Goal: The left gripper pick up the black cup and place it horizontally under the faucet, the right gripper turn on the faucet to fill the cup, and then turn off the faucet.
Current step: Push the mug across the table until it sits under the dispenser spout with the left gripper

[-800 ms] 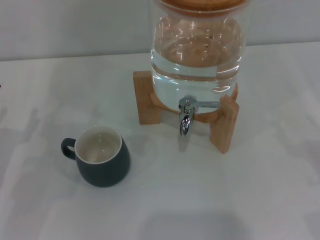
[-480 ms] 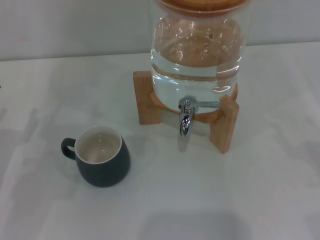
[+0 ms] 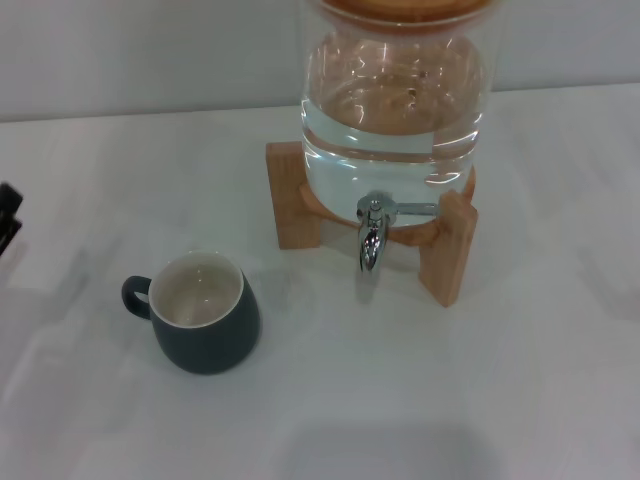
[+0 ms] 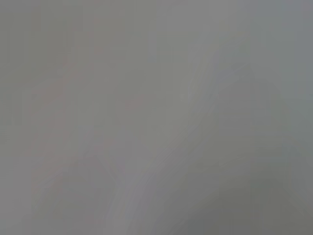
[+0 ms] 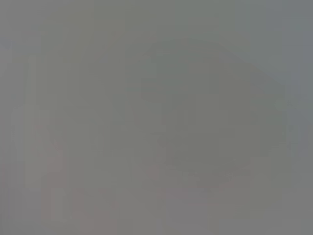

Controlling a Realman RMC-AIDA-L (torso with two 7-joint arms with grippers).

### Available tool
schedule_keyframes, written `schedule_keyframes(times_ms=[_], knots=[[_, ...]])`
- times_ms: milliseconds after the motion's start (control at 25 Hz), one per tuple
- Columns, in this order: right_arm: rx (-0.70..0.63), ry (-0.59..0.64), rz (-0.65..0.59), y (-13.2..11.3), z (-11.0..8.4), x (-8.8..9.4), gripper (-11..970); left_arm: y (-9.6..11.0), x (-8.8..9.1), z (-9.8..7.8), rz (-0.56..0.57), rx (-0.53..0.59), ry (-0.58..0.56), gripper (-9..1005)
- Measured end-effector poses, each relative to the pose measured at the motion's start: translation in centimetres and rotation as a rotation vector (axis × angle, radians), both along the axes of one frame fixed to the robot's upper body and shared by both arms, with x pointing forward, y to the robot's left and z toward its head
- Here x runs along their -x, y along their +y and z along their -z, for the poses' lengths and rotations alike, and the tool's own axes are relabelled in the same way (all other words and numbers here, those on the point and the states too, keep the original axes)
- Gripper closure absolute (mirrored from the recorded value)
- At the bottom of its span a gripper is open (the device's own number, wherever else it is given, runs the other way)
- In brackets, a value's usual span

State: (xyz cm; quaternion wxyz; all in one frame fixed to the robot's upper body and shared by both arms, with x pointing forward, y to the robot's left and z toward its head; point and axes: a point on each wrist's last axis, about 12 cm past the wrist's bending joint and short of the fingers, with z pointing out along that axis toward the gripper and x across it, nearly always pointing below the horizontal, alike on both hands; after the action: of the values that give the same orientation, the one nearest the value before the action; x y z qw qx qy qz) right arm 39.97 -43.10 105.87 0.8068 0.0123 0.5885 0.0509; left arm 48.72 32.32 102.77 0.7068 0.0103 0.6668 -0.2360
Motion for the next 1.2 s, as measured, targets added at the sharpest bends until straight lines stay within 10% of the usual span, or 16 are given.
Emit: schedule_keyframes(times_ms=[600, 1200], knots=[[0.028, -0.025, 0.04, -1.7, -1.6, -1.2, 99, 0.2, 4.4, 2.6, 0.212, -0.139, 0.186, 116], [0.012, -0.021, 0.043, -1.2, -1.2, -0.7, 99, -2.2, 0.7, 3.3, 0.297, -0.251, 0.273, 116]])
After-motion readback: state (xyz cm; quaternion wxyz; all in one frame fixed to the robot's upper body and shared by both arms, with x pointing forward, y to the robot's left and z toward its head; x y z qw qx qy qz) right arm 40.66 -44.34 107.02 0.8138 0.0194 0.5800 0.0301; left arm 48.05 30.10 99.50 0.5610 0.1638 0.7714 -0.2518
